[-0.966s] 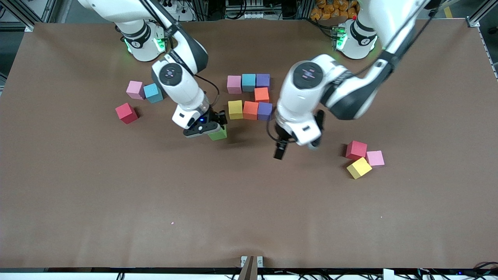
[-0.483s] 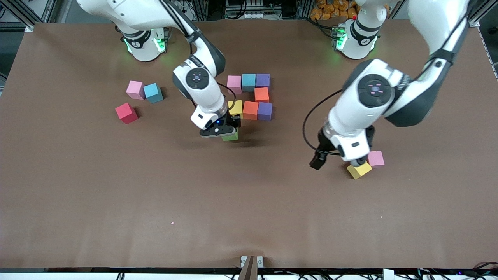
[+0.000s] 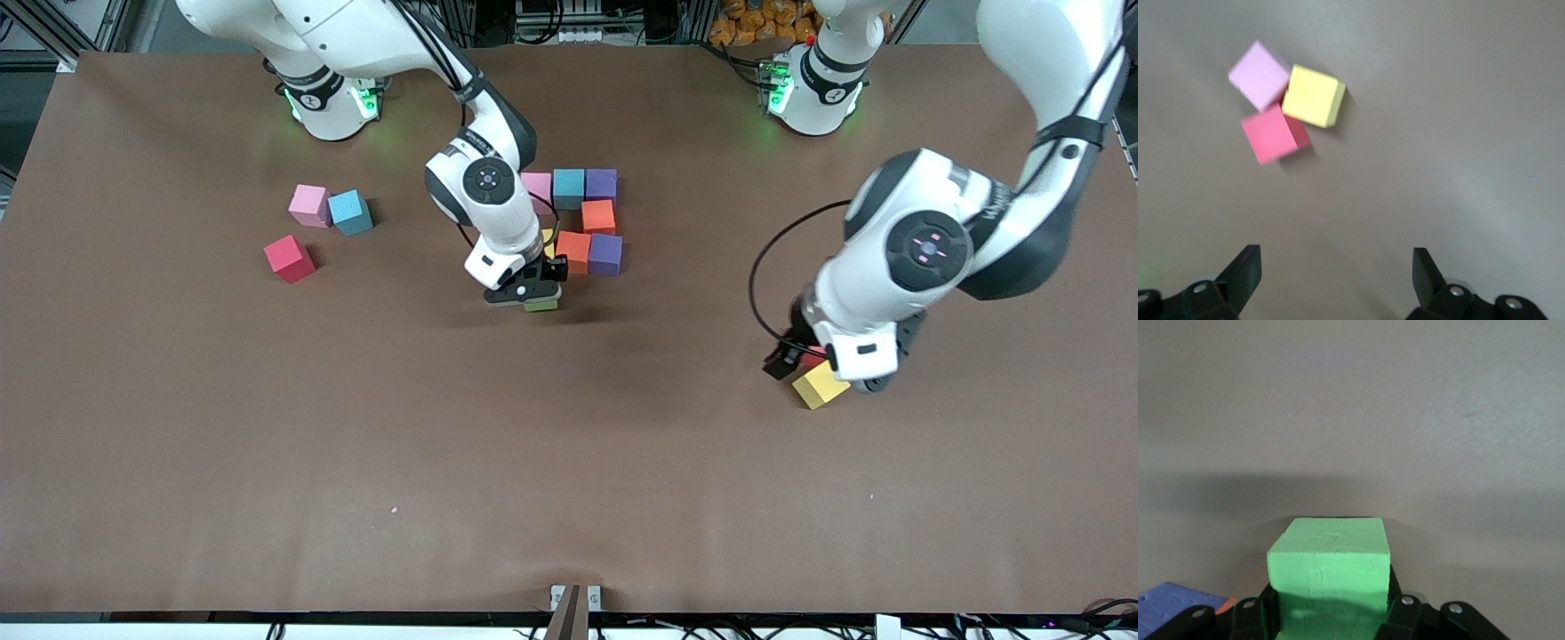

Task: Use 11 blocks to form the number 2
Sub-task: 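Grasp a yellow cube with the left gripper while the right gripper releases green, then lift the yellow cube with the left gripper while the right gripper reaches red, then carry the yellow cube to the figure while the right gripper grasps red, then lower the yellow cube below green with the left gripper while right lifts red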

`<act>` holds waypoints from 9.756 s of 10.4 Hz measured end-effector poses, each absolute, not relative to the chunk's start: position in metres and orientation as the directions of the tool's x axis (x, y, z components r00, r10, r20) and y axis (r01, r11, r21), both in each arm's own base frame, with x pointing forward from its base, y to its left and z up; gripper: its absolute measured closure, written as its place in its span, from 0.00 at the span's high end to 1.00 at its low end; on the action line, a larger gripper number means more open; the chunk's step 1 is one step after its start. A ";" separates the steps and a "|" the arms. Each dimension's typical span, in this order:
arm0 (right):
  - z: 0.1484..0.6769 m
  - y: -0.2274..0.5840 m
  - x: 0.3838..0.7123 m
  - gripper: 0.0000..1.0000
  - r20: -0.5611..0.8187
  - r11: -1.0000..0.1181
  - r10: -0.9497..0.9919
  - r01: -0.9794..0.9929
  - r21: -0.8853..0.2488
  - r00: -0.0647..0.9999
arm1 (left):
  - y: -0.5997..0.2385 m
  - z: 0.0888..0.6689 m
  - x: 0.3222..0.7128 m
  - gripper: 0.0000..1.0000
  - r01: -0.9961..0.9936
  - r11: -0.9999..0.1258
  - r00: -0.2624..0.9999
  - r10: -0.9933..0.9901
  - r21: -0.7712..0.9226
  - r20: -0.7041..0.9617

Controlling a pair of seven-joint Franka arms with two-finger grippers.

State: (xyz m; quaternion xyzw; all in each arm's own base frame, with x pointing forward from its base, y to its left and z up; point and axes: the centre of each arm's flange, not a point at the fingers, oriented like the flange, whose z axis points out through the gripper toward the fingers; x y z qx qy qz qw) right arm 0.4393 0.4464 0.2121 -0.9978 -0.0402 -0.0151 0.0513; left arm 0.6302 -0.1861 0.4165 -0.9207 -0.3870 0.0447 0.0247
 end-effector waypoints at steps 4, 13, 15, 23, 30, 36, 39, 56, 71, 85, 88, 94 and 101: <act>0.203 0.446 0.440 0.59 0.016 -0.993 0.075 0.076 -0.086 0.997 | -0.121 0.388 0.638 1.00 0.421 -0.898 0.899 0.433 -0.129 -0.074; 0.203 0.445 0.440 0.59 -0.007 -0.996 0.058 0.058 -0.067 0.998 | -0.108 0.326 0.636 1.00 -0.292 -0.956 0.952 -0.289 -0.012 -0.104; 0.203 0.445 0.440 0.59 -0.008 -0.996 0.052 0.052 -0.066 0.999 | -0.103 0.305 0.639 1.00 -0.378 -0.926 0.921 -0.374 -0.016 -0.106; 0.213 0.442 0.450 1.00 0.002 -0.997 0.037 0.037 -0.067 0.999 | -0.112 0.240 0.635 1.00 -0.494 -0.868 0.869 -0.492 -0.042 -0.050; 0.349 0.298 0.511 1.00 -0.040 -0.981 0.196 0.196 0.004 0.980 | -0.130 0.225 0.628 1.00 -0.589 -0.800 0.807 -0.589 -0.115 -0.041; 0.350 0.121 0.480 1.00 -0.103 -0.940 0.339 0.342 0.007 0.935 | -0.118 0.213 0.629 1.00 -0.643 -0.758 0.764 -0.644 -0.108 -0.028; 0.332 0.060 0.457 1.00 -0.147 -0.918 0.394 0.396 -0.016 0.907 | -0.115 0.207 0.626 1.00 -0.661 -0.742 0.749 -0.661 -0.113 -0.043; 0.214 -0.016 0.392 1.00 -0.119 -0.845 0.535 0.530 -0.072 0.836 | -0.093 0.207 0.619 1.00 -0.694 -0.713 0.718 -0.695 -0.097 -0.031; 0.220 -0.041 0.399 1.00 -0.153 -0.859 0.511 0.501 -0.103 0.846 | -0.177 0.246 0.633 0.55 -0.587 -0.808 0.804 -0.589 -0.048 0.079; 0.182 -0.038 0.391 1.00 -0.171 -0.856 0.516 0.498 -0.139 0.840 | -0.510 0.269 0.533 0.55 0.387 -0.918 0.918 0.393 0.085 0.057; 0.175 -0.038 0.391 0.92 -0.162 -0.855 0.517 0.499 -0.138 0.841 | -0.550 0.252 0.508 0.55 0.506 -0.857 0.858 0.512 0.092 0.049; 0.227 -0.042 0.432 0.59 -0.151 -0.854 0.520 0.508 -0.114 0.841 | -0.574 0.236 0.489 0.55 0.461 -0.884 0.883 0.466 0.082 0.055; 0.282 0.020 0.504 0.59 -0.049 -0.775 0.632 0.630 -0.045 0.773 | -0.578 0.217 0.482 0.55 0.384 -0.921 0.921 0.387 0.061 0.050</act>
